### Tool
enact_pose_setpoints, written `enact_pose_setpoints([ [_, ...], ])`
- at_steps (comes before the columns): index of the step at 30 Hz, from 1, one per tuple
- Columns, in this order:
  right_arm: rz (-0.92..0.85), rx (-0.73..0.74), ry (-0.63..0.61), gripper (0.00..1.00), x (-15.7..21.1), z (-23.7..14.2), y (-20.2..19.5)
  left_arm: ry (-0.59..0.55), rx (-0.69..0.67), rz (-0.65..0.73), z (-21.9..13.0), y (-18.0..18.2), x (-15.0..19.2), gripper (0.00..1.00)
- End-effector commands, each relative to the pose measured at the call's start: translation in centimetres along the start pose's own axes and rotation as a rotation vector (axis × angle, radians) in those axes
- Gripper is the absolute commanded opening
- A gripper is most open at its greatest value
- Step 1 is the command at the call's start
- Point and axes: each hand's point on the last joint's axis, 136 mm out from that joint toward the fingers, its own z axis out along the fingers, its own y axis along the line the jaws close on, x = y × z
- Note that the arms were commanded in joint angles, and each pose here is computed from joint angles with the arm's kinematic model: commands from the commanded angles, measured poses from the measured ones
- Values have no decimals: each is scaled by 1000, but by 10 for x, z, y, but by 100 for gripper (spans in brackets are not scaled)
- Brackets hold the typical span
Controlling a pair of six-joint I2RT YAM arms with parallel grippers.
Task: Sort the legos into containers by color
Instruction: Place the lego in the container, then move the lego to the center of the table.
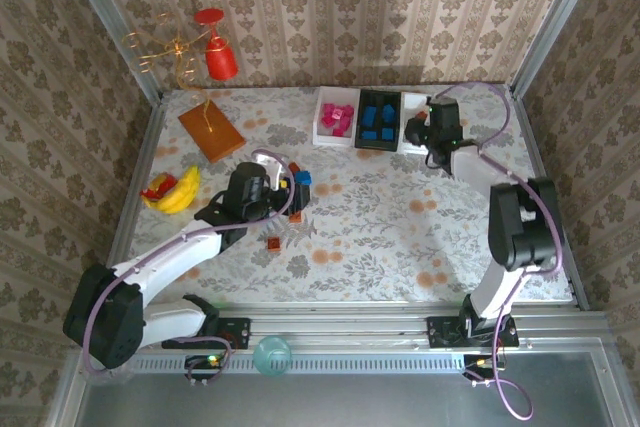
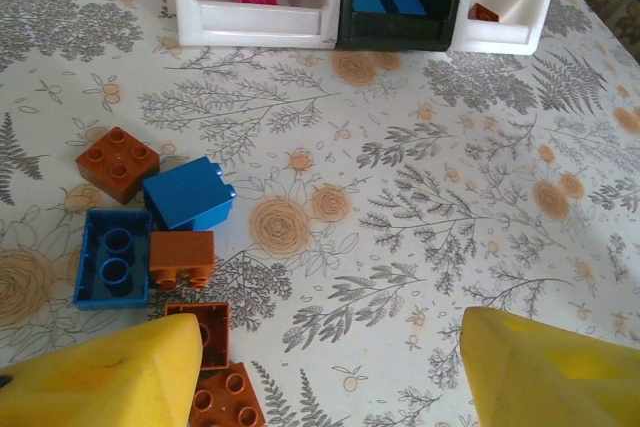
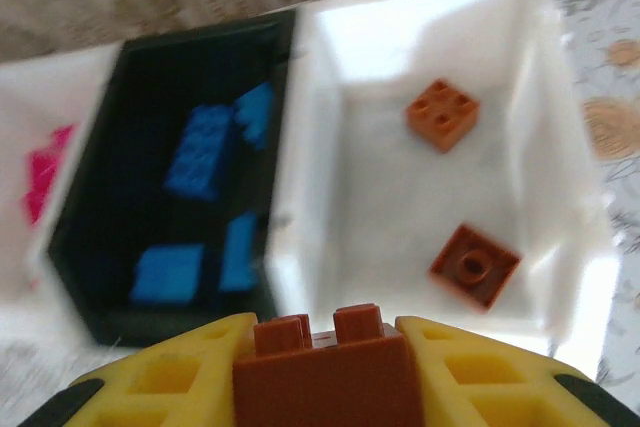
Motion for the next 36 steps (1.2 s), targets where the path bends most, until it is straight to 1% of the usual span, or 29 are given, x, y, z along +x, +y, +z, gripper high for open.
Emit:
enact_pose_setpoints([
  [1, 64, 75, 22, 39, -7, 22, -18, -54, 22, -7, -6, -12, -19, 70],
  [4, 80, 81, 38, 42, -15, 41, -24, -60, 15, -1, -11, -12, -18, 70],
  [7, 72, 61, 46, 49, -23, 48, -20, -64, 4, 5, -15, -10, -17, 71],
  [11, 69, -20, 14, 59, -39, 36, -3, -58, -28, 23, -17, -4, -13, 71],
  [14, 60, -159, 7, 63, -38, 15, 24, -49, -67, 35, -18, 5, -6, 72],
  [17, -6, -266, 20, 67, -14, -16, 61, -43, -103, 24, -22, 19, 4, 72],
  [20, -138, -325, 39, 71, 30, -46, 102, -36, -123, -26, -26, 37, 13, 73],
  [25, -306, -466, 85, 74, 104, -82, 172, 7, -125, -177, -33, 72, 29, 73],
  [28, -398, -524, 128, 75, 143, -99, 206, 54, -132, -186, -33, 77, 42, 73],
  [29, -431, -524, 136, 76, 154, -103, 212, 80, -130, -176, -32, 76, 46, 73],
  [31, -452, -488, 138, 77, 163, -103, 212, 133, -139, -154, -26, 72, 53, 73],
  [33, -431, -458, 134, 78, 165, -100, 204, 171, -169, -116, -21, 70, 57, 72],
  [34, -428, -444, 129, 79, 167, -100, 199, 197, -163, -80, -15, 60, 61, 71],
  [36, -419, -420, 116, 79, 168, -101, 189, 222, -164, -60, -7, 54, 65, 68],
])
